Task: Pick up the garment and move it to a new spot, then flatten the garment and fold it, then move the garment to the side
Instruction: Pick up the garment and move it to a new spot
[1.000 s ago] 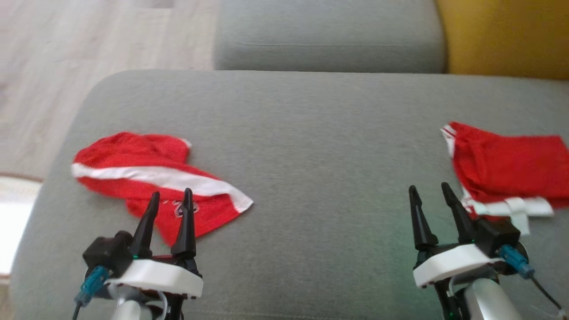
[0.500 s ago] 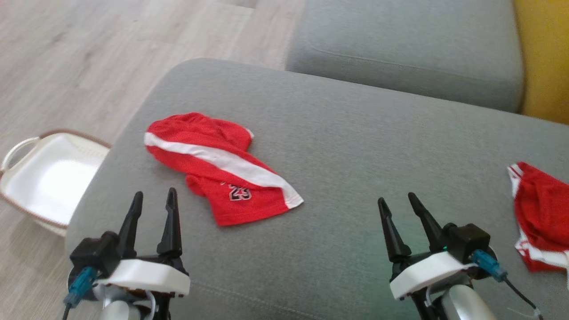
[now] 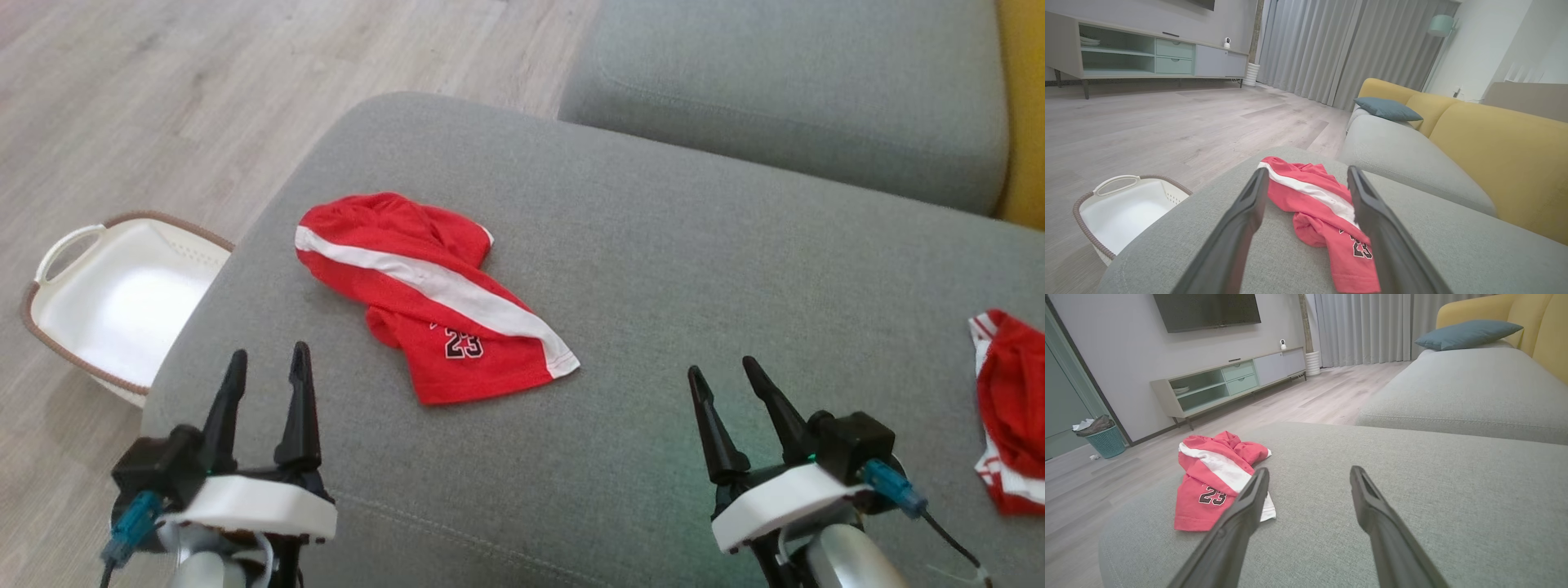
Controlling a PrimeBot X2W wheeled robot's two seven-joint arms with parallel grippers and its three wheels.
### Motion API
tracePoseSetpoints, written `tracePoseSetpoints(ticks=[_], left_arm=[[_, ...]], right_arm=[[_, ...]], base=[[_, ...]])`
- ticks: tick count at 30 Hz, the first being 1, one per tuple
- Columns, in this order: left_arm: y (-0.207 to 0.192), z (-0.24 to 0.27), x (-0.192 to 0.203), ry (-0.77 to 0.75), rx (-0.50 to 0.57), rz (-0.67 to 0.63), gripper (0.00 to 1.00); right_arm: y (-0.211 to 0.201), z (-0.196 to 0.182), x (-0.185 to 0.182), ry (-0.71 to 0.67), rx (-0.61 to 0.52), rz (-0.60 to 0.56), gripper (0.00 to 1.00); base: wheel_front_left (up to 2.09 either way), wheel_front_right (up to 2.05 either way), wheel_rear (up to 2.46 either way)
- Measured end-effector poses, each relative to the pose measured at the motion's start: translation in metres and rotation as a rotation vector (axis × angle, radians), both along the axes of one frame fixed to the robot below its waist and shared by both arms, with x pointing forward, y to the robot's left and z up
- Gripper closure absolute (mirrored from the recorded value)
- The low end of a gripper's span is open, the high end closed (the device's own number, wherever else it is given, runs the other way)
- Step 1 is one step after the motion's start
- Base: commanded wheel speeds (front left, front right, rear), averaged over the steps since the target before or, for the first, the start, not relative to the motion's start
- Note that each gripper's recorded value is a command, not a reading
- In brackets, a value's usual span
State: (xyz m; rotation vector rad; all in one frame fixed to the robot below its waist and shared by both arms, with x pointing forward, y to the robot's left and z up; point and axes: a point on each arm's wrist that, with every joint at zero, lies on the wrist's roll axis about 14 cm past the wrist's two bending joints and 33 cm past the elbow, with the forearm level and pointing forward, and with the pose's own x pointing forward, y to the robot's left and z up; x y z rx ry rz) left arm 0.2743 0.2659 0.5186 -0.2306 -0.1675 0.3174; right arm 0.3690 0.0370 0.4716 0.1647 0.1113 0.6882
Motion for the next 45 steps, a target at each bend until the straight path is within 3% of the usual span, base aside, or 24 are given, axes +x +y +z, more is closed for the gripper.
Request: tracePoseSetpoints(ticks=[6, 12, 21, 32, 41, 42, 43, 45], left_arm=[[0.000, -0.006, 0.014, 0.041, 0.040, -0.027, 0.00], [0.013, -0.005, 0.057, 0.087, 0.124, -0.078, 0.00], [0.055, -0.047, 0.126, 0.411, 0.271, -0.161, 0.00], [0.039, -0.124, 0.162, 0.825, 0.195, -0.327, 0.00], [0.036, -0.157, 0.172, 0.964, 0.169, -0.364, 0.02], [0.033, -0.160, 0.172, 0.972, 0.163, -0.372, 0.68], [0.031, -0.161, 0.173, 0.971, 0.160, -0.380, 1.00], [0.028, -0.157, 0.179, 0.938, 0.161, -0.386, 1.00]], right_arm=[[-0.012, -0.009, 0.014, 0.013, -0.014, -0.042, 0.00], [-0.037, 0.008, 0.060, -0.051, -0.028, -0.142, 0.00], [-0.091, 0.024, 0.113, -0.106, -0.065, -0.317, 0.00], [-0.117, 0.019, 0.130, -0.093, -0.098, -0.378, 0.00], [-0.130, 0.003, 0.133, -0.064, -0.121, -0.406, 0.00], [-0.132, 0.002, 0.133, -0.061, -0.123, -0.409, 0.00], [-0.133, 0.001, 0.133, -0.059, -0.124, -0.412, 0.00], [-0.135, 0.001, 0.133, -0.060, -0.126, -0.416, 0.00]], base=[[0.00, 0.00, 0.00], [0.00, 0.00, 0.00], [0.00, 0.00, 0.00], [0.00, 0.00, 0.00], [0.00, 0.00, 0.00], [0.00, 0.00, 0.00], [0.00, 0.00, 0.00], [0.00, 0.00, 0.00]])
